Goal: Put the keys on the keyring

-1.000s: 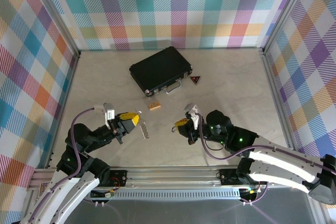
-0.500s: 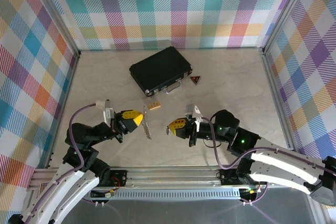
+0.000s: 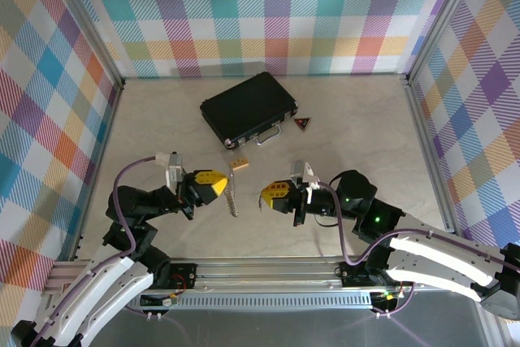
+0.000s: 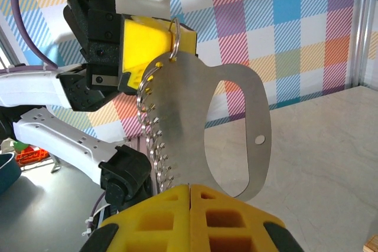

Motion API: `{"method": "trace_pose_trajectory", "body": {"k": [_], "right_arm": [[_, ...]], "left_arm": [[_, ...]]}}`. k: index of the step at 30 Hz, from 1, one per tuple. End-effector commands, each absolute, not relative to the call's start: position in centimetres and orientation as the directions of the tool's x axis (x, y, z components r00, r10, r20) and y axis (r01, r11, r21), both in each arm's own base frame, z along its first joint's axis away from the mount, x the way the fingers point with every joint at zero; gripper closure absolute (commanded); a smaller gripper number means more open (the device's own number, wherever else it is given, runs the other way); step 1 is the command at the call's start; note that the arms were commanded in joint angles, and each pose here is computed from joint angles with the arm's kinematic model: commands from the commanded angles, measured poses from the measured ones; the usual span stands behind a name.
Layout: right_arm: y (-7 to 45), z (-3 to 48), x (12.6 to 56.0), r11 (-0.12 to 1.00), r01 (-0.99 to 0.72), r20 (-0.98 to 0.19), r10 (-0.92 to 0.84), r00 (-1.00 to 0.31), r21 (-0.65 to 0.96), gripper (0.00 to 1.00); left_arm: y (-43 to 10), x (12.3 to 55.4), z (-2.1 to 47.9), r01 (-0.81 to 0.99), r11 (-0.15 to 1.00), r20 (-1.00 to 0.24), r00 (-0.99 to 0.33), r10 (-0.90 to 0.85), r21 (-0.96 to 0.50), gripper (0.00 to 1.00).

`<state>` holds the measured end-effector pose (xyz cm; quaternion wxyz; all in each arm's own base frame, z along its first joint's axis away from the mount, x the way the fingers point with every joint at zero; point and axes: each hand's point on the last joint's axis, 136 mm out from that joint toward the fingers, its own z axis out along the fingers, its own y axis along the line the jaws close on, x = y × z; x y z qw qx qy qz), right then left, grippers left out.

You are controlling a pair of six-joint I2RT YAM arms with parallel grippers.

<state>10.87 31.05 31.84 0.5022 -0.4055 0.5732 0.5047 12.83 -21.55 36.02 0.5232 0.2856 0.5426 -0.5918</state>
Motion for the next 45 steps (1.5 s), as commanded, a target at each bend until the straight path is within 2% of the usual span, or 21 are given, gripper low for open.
{"method": "trace_pose_trajectory", "body": {"k": [1, 14, 23, 30, 45], "right_arm": [[30.6, 35.0, 10.8, 0.165, -0.975, -0.984, 0.12, -0.131, 0.15, 1.0], [30.2, 34.2, 12.7, 0.276, -0.943, -0.982, 0.081, -0.17, 0.186, 1.0], [30.6, 35.4, 10.6, 0.146, -0.975, -0.979, 0.136, -0.15, 0.169, 1.0], [31.2, 35.7, 9.9, 0.085, -0.985, -0.979, 0.148, -0.137, 0.151, 1.0], [31.7, 36.1, 9.0, 0.02, -0.99, -0.978, 0.159, -0.132, 0.137, 1.0]], "left_arm": [[-21.4, 11.5, 38.4, 0.961, 0.106, -0.921, -0.208, -0.329, -0.255, 1.0], [-23.1, 11.6, 37.0, 0.966, 0.098, -0.941, -0.205, -0.268, -0.238, 1.0], [-23.8, 10.6, 36.2, 0.972, 0.076, -0.954, -0.202, -0.222, -0.223, 1.0], [-24.1, 10.0, 35.9, 0.974, 0.061, -0.957, -0.2, -0.21, -0.217, 1.0], [-24.3, 9.8, 35.6, 0.975, 0.067, -0.962, -0.195, -0.193, -0.211, 1.0]]}}
